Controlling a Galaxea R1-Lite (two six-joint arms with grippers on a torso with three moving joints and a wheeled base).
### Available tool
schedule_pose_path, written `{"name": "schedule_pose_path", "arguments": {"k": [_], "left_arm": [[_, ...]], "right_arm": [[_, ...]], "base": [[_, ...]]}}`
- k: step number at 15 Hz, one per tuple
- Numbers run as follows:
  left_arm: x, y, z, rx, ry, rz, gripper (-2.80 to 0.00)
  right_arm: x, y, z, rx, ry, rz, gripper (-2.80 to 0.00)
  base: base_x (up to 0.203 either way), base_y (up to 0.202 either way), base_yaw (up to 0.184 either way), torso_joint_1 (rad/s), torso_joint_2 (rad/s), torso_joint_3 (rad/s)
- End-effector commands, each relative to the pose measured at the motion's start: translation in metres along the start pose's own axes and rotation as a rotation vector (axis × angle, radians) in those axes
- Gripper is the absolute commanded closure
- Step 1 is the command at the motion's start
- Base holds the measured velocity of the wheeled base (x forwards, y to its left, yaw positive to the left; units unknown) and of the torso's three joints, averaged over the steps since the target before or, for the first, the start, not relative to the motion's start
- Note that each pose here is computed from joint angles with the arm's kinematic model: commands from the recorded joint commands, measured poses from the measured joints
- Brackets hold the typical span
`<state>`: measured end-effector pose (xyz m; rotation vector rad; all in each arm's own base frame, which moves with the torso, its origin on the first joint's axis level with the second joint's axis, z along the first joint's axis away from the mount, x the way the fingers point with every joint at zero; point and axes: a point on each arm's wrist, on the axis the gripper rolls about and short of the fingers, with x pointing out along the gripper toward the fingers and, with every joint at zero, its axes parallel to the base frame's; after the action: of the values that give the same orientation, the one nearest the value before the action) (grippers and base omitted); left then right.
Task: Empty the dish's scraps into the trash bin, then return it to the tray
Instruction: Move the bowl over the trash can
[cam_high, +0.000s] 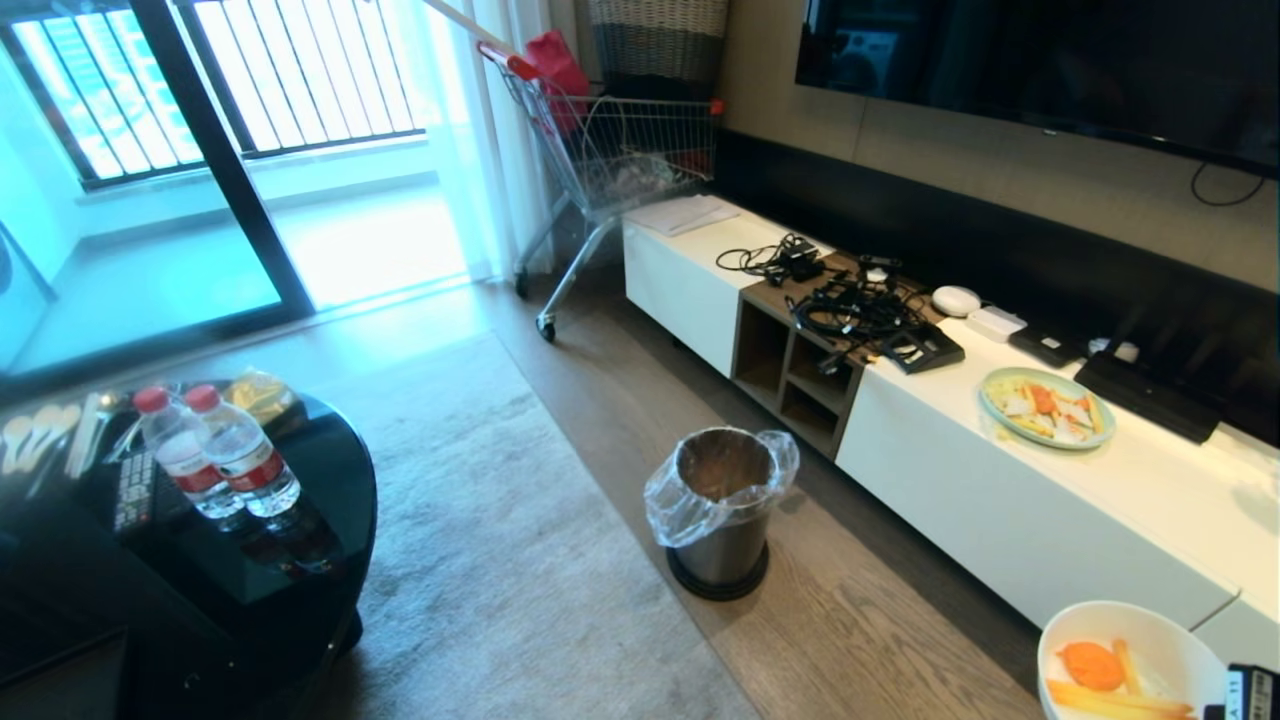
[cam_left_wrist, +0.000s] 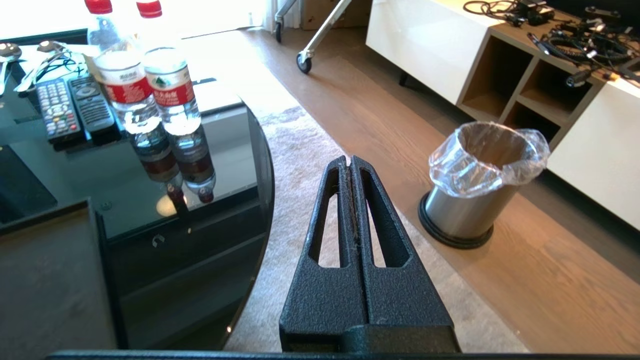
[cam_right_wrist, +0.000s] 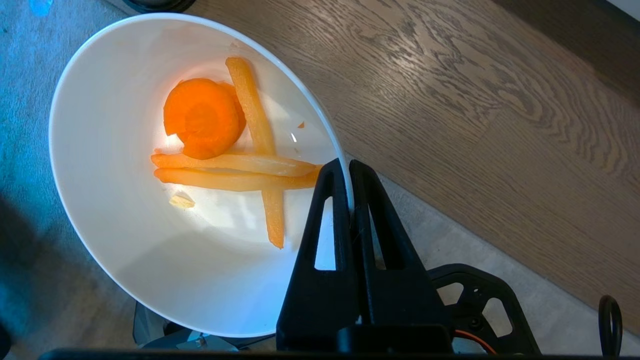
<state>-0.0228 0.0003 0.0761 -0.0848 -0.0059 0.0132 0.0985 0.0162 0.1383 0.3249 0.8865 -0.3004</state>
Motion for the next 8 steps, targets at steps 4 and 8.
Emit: {"name": "schedule_pose_path", "arguments": {"k": [4, 8], "left_arm": [[0.0000, 0.0000, 0.0000, -0.001, -0.001, 0.000, 0.00], [0.0000, 0.0000, 0.0000, -0.001, -0.001, 0.000, 0.00]], "right_arm": [[0.0000, -0.0001, -0.0003, 0.002, 0.001, -0.001, 0.00], [0.0000, -0.0001, -0.0003, 0.002, 0.001, -0.001, 0.00]], "base": [[0.184, 0.000, 0.001, 0.001, 0.00, 0.002], [0.056, 0.000, 0.004, 0.007, 0.00, 0.002]]}}
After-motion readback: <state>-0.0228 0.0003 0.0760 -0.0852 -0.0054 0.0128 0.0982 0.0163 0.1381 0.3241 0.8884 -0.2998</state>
